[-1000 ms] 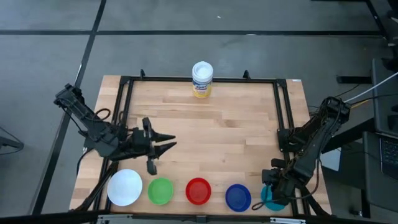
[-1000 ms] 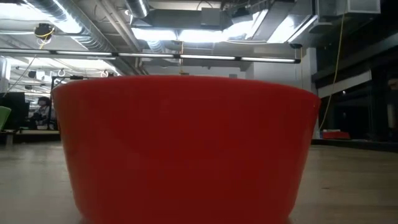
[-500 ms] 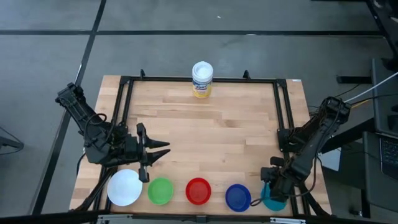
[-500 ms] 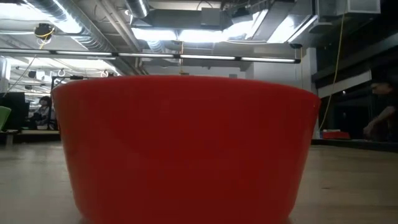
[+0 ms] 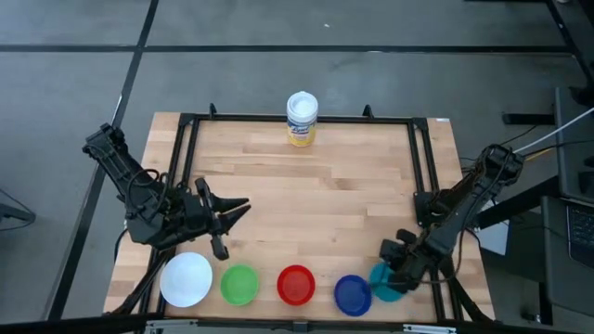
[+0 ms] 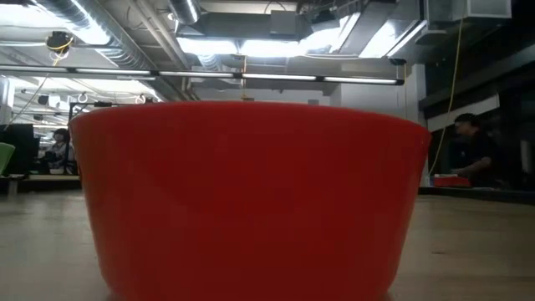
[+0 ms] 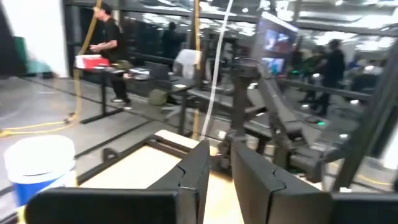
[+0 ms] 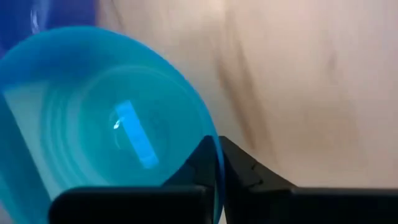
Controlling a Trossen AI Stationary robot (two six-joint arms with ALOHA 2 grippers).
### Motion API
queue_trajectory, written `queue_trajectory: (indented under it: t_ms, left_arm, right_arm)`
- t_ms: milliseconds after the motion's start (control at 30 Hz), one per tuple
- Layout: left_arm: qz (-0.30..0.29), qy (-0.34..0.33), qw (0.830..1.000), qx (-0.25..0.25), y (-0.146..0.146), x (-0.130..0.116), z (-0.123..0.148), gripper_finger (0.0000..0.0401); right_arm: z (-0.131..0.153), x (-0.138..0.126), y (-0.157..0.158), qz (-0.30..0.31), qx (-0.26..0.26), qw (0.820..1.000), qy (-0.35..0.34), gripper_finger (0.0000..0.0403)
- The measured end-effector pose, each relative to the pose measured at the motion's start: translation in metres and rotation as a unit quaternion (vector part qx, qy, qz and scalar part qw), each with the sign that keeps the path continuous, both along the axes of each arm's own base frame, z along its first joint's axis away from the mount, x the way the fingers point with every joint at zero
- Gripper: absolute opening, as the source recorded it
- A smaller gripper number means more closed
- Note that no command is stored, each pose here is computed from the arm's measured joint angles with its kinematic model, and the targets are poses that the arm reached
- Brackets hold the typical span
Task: Nest bowls inside each other
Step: Stack the light blue bowl on top of the white bowl
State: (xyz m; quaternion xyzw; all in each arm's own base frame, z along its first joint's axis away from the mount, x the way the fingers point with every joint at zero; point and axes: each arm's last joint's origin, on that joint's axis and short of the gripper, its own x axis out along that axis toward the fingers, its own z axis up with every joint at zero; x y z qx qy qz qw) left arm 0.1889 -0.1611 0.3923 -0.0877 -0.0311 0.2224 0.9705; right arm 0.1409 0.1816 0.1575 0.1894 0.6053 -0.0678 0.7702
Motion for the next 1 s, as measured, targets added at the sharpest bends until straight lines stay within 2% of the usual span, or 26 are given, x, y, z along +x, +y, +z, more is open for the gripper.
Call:
queue_trajectory:
  t_ms: [100, 167, 333, 433, 600, 700, 833, 1000]
  left_arm:
    - [0.029, 0.017, 0.999, 0.001, 0.003, 0.001, -0.008, 0.0040]
    - [0.039, 0.028, 0.999, -0.002, 0.006, 0.002, -0.015, 0.0030]
    - [0.031, 0.055, 0.998, -0.016, 0.017, 0.011, -0.027, 0.0012]
    - [0.009, 0.074, 0.997, -0.019, 0.026, 0.019, -0.030, 0.0012]
    - [-0.006, 0.124, 0.990, -0.063, 0.050, 0.044, -0.047, 0.0022]
    - [0.013, 0.162, 0.983, -0.089, 0.065, 0.059, -0.063, 0.0007]
    - [0.054, 0.195, 0.977, -0.065, 0.076, 0.078, -0.077, 0.0004]
    - [0.078, 0.241, 0.967, -0.009, 0.091, 0.106, -0.077, 0.0005]
  right_arm:
    - [0.019, 0.027, -0.006, -0.041, -0.026, 0.996, -0.075, 0.0006]
    - [0.035, 0.047, -0.016, -0.073, -0.063, 0.988, -0.121, 0.0005]
    - [0.077, 0.086, -0.061, -0.145, -0.201, 0.955, -0.161, 0.0003]
    - [0.100, 0.108, -0.091, -0.177, -0.256, 0.932, -0.185, 0.0003]
    - [0.134, 0.140, -0.134, -0.176, -0.310, 0.904, -0.235, 0.0002]
    - [0.151, 0.148, -0.154, -0.172, -0.334, 0.895, -0.241, 0.0002]
    - [0.167, 0.153, -0.171, -0.155, -0.363, 0.886, -0.245, 0.0002]
    - [0.175, 0.158, -0.188, -0.135, -0.374, 0.882, -0.252, 0.0002]
